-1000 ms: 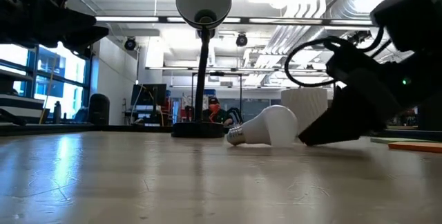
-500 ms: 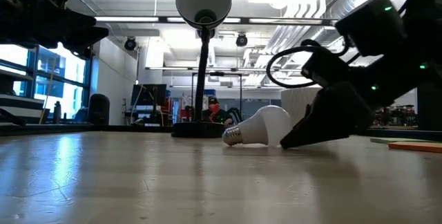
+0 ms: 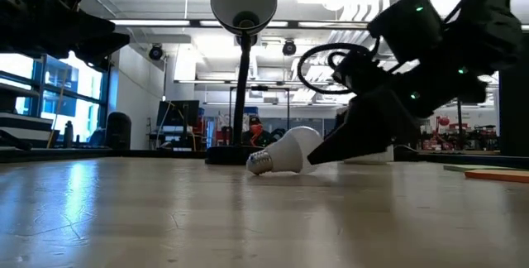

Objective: Screw lightbulb
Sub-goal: Insert the lightbulb into the desk lamp

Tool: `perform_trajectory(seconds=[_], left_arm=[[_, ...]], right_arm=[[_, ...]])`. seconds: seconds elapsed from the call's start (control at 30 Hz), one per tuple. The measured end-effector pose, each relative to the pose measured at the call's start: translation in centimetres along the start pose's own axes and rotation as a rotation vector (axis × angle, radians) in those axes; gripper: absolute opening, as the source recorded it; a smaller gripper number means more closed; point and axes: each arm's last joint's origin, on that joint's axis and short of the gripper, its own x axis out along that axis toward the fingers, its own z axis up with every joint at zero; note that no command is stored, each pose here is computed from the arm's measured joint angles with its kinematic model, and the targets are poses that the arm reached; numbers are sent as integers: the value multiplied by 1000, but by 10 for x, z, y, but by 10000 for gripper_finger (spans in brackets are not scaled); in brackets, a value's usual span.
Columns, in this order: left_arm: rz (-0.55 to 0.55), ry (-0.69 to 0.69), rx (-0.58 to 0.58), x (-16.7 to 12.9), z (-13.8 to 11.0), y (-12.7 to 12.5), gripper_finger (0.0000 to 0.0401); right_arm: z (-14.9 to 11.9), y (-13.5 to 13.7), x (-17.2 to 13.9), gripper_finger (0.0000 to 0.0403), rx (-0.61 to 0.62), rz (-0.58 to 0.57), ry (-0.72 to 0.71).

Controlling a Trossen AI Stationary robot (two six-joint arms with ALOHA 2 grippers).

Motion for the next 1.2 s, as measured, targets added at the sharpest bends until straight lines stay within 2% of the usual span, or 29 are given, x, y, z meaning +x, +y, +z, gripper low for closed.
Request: perform_trajectory(seconds=[0.1, 0.3, 0.43, 0.67, 0.97, 1.2], left_arm=[[0, 0, 0, 0, 0, 0, 161], [0, 0, 0, 0, 0, 0, 161], [0, 0, 0, 0, 0, 0, 161], [0, 0, 0, 0, 0, 0, 161], [0, 0, 0, 0, 0, 0, 161], [0, 1, 0, 0, 0, 0, 161]], right_arm=[[7, -5, 3, 316, -12, 65, -21], [23, -9, 10, 316, -136, 191, -68], [24, -12, 17, 316, -177, 230, -41], [9, -10, 33, 316, -173, 230, 34], [12, -7, 47, 314, -120, 262, 4], [20, -4, 52, 281, -29, 320, -2]])
